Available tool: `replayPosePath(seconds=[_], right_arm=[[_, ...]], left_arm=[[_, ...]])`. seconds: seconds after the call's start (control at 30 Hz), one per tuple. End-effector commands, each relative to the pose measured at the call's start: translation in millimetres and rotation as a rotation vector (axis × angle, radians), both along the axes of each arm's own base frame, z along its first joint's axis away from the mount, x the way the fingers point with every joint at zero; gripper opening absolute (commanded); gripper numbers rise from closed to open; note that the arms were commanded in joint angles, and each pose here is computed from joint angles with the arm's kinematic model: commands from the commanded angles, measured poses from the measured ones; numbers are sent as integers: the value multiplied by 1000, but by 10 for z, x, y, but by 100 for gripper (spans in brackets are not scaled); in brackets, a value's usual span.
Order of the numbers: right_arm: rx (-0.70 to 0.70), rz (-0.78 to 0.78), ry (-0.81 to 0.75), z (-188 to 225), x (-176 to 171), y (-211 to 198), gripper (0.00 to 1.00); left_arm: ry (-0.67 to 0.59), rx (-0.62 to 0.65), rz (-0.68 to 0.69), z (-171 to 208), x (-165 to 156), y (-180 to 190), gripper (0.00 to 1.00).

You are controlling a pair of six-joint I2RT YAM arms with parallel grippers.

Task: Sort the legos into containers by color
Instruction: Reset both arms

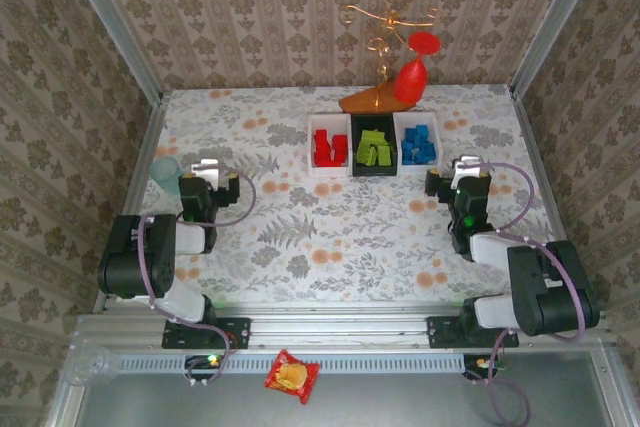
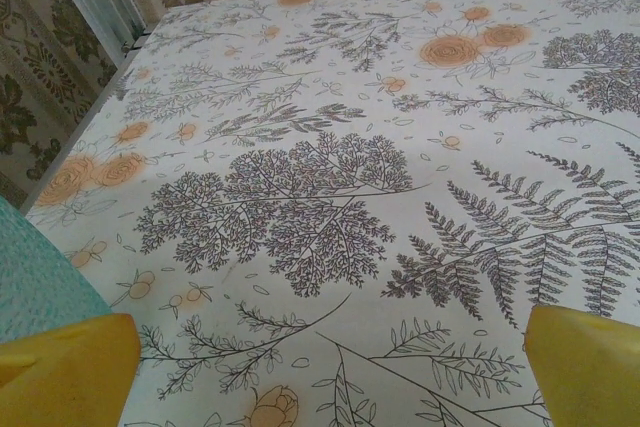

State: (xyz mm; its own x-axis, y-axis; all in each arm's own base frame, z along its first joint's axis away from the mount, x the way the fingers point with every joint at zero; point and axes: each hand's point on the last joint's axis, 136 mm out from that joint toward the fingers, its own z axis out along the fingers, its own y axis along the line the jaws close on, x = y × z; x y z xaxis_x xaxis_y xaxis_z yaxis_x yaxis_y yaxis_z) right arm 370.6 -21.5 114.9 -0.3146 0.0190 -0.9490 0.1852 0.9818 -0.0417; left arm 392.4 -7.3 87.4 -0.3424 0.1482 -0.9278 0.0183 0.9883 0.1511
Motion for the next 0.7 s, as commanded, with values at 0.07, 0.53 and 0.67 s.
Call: replayPosePath(seconds=[0.07, 0.53, 0.67], right_arm=[[25, 43, -44, -70, 168, 80, 100], [33, -30, 1, -143, 235, -49, 100], [32, -29, 0, -138, 235, -49, 100]], left_arm=[[-46, 6, -8, 112, 47, -16, 100], [-47, 7, -7, 115, 48, -15, 100], [-47, 6, -6, 114, 48, -12, 100]])
